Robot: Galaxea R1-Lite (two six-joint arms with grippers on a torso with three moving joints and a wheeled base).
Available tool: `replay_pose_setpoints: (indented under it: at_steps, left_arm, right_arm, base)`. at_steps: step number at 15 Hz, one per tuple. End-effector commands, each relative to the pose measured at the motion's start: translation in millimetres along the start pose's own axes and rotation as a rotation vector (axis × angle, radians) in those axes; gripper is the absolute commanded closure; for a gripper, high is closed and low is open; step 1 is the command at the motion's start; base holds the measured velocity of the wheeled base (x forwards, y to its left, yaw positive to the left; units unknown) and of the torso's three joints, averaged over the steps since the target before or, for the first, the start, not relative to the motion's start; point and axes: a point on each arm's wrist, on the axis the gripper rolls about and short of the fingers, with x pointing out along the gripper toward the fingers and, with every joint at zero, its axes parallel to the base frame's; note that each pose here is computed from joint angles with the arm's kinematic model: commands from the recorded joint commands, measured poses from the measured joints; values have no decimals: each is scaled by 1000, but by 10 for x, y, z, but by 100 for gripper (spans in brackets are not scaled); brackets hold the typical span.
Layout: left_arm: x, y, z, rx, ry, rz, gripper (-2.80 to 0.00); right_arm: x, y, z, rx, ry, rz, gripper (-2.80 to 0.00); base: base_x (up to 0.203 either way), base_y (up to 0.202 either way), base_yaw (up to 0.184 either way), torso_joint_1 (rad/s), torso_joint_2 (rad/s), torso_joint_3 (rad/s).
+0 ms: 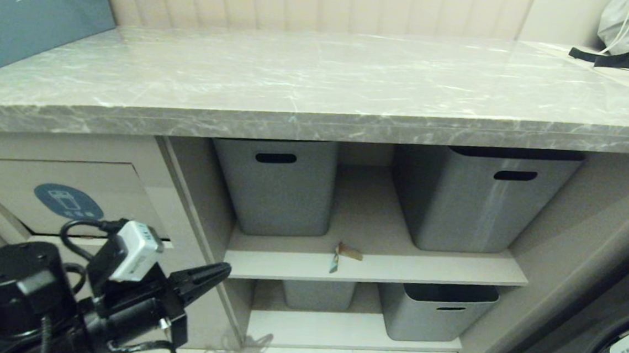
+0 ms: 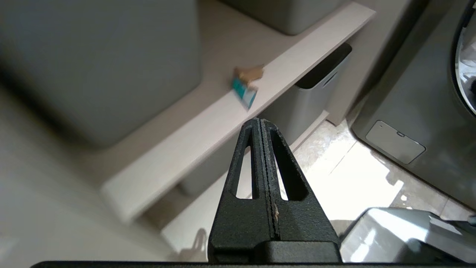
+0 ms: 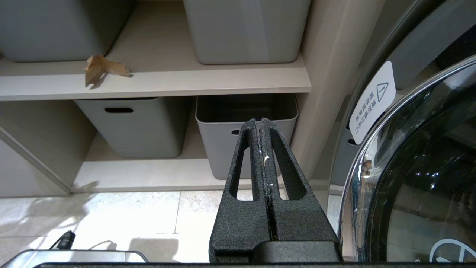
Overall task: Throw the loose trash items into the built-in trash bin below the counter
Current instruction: Pick up the garbage
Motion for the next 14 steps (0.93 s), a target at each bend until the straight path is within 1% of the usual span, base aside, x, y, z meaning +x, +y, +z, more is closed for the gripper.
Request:
replay_pose_setpoints:
  at_steps: [1, 4, 6, 8, 9, 10, 12, 13, 14]
  left_arm:
    - [313, 24, -116, -6, 38, -40, 0]
    - [670, 37, -319, -16, 139, -88, 0]
    - [923, 12, -395, -13, 153, -121, 0]
    - [1191, -54, -472, 0, 163, -162, 0]
    - [1286, -89, -490, 3, 161, -178, -161]
    - [1361, -149, -503, 7, 157, -199, -280]
    - [1503, -184, -546, 16, 149, -205, -280]
    - [1587, -202, -573, 22, 152, -176, -280]
    - [1666, -226, -591, 28, 158, -128, -280]
  right_arm:
    - [0, 0, 0, 0, 0, 0, 0]
    - [0, 0, 0, 0, 0, 0, 0]
    - [0, 0, 0, 0, 0, 0, 0]
    - [0, 0, 0, 0, 0, 0, 0]
    - [0, 0, 0, 0, 0, 0, 0]
    - [0, 0, 0, 0, 0, 0, 0]
    - [0, 0, 0, 0, 0, 0, 0]
    - [0, 0, 0, 0, 0, 0, 0]
    - [0, 0, 0, 0, 0, 0, 0]
  base:
    - [0, 0, 0, 0, 0, 0]
    - [0, 0, 0, 0, 0, 0]
    - [0, 0, 0, 0, 0, 0]
    - [0, 0, 0, 0, 0, 0]
    - [0, 0, 0, 0, 0, 0]
    - [0, 0, 0, 0, 0, 0]
    - [0, 0, 0, 0, 0, 0]
    - [0, 0, 0, 0, 0, 0]
    - [0, 0, 0, 0, 0, 0]
